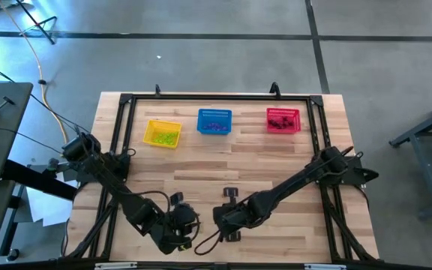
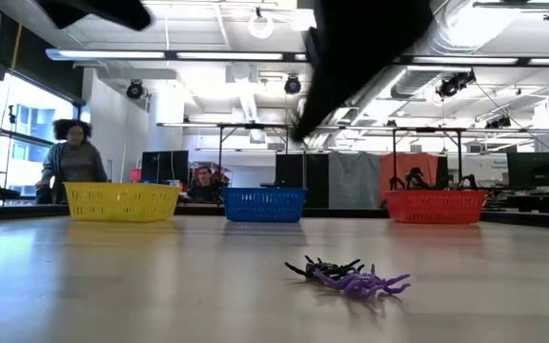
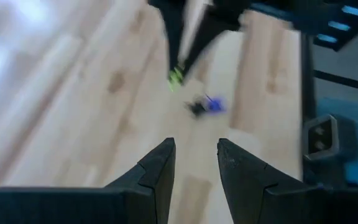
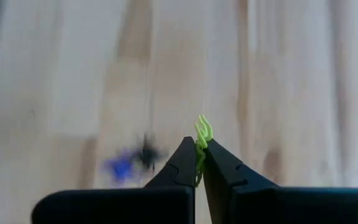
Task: Sort Halloween decoration
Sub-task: Put the green spider toy into the yellow bin
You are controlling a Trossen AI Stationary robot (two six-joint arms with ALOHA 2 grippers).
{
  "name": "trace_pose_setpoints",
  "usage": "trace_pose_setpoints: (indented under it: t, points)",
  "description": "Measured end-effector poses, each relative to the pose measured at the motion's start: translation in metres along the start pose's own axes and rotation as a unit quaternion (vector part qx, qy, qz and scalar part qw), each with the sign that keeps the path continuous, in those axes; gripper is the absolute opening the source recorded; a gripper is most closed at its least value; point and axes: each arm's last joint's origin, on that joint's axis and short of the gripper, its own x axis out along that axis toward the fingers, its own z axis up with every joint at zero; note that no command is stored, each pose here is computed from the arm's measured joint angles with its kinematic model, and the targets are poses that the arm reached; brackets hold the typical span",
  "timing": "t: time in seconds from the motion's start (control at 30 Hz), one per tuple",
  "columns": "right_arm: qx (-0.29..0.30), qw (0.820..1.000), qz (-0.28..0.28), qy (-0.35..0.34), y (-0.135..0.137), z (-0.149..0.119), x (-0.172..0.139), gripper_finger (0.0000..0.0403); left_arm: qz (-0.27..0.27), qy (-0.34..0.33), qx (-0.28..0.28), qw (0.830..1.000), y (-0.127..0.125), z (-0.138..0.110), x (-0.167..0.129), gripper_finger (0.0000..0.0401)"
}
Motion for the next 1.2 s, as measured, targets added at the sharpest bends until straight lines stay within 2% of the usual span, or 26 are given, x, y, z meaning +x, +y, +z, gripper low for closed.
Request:
trace_pose_setpoints:
  t: [0.17,0.43,0.73,1.0,1.2]
  points:
    - [-0.022,0.999,-0.015,-0.039,0.010,0.021,-0.029,0.0001,0.055,-0.049,0.033,0.997,0.009,0.010,0.006,0.0110]
    - [-0.045,0.990,-0.117,-0.070,0.022,0.033,-0.071,0.0001,0.121,-0.154,0.083,0.977,0.006,0.023,0.004,0.0110]
    - [-0.045,0.985,-0.147,-0.082,0.026,0.032,-0.079,0.0000,0.100,-0.211,0.116,0.966,-0.006,0.038,0.000,0.0110]
    - [-0.046,0.981,-0.166,-0.087,0.025,0.032,-0.079,0.0000,0.071,-0.207,0.114,0.969,-0.008,0.040,0.000,0.0110]
    - [-0.042,0.979,-0.175,-0.098,0.025,0.033,-0.080,0.0000,0.071,-0.206,0.114,0.969,-0.008,0.040,0.000,0.0110]
